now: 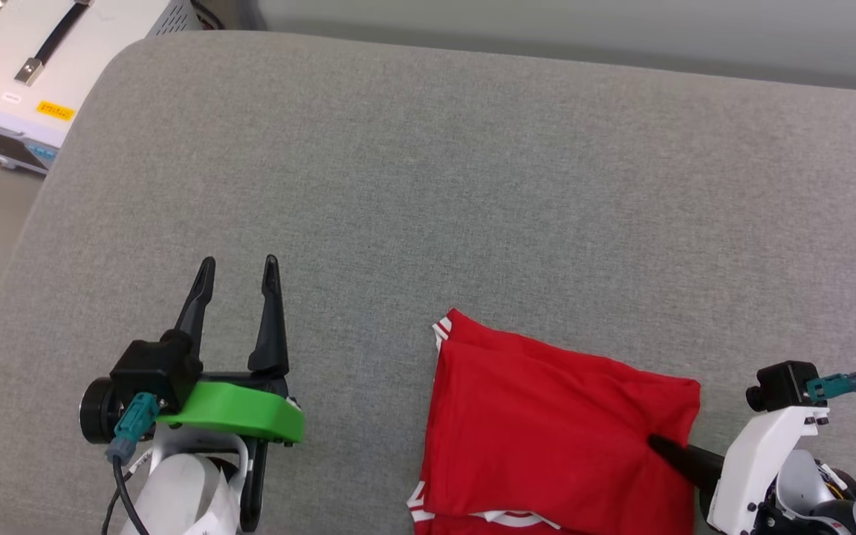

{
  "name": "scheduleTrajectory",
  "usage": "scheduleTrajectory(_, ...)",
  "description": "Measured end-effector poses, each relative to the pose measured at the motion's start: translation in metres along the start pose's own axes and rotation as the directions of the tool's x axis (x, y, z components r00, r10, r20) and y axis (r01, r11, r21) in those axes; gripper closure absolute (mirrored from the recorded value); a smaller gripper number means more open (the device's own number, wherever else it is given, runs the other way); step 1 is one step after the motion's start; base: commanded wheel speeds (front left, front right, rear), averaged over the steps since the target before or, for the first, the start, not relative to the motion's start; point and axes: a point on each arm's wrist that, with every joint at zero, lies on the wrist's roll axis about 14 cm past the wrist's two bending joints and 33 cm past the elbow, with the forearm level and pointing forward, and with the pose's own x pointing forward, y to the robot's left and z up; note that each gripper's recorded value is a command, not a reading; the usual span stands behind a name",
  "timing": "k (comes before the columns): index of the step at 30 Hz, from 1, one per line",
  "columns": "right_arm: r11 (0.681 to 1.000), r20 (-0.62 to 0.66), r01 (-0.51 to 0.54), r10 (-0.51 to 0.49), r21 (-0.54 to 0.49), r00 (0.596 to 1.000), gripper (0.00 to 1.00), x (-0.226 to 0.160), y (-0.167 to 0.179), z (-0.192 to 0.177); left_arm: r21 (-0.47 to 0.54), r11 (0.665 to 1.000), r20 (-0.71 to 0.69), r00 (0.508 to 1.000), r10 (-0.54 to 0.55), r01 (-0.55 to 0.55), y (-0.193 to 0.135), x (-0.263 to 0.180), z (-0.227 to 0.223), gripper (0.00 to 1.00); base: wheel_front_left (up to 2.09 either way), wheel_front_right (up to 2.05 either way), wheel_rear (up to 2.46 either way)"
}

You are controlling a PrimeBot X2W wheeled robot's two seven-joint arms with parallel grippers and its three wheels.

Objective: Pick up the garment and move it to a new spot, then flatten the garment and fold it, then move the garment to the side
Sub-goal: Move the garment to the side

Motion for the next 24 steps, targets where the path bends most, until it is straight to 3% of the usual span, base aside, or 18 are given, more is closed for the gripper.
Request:
scheduleTrajectory(5,0.989,0.068,0.121,-0.115,-0.084,0.991,1.0,-0.024,-0.022,0.014,-0.001,1.0,0.015,0.999,-0.03,0.03,-0.008,-0.002,0.005,0.0,0.0,0.0,0.0)
scheduleTrajectory(10,0.943,0.118,0.289,-0.272,-0.165,0.955,1.0,-0.058,-0.054,0.024,0.0,0.995,0.017,0.995,-0.095,0.095,-0.027,0.001,0.005,0.0,0.0,0.0,0.0)
scheduleTrajectory(17,0.849,0.223,0.493,-0.451,-0.193,0.864,1.0,-0.115,-0.089,0.043,-0.022,0.972,0.034,0.972,-0.231,0.232,-0.074,0.017,0.007,0.0,0.0,0.0,0.0)
scheduleTrajectory(24,0.751,0.329,0.652,-0.593,-0.104,0.735,1.0,-0.169,-0.128,0.068,-0.02,0.918,0.043,0.918,-0.395,0.396,-0.134,0.042,0.006,0.0,0.0,0.0,0.0)
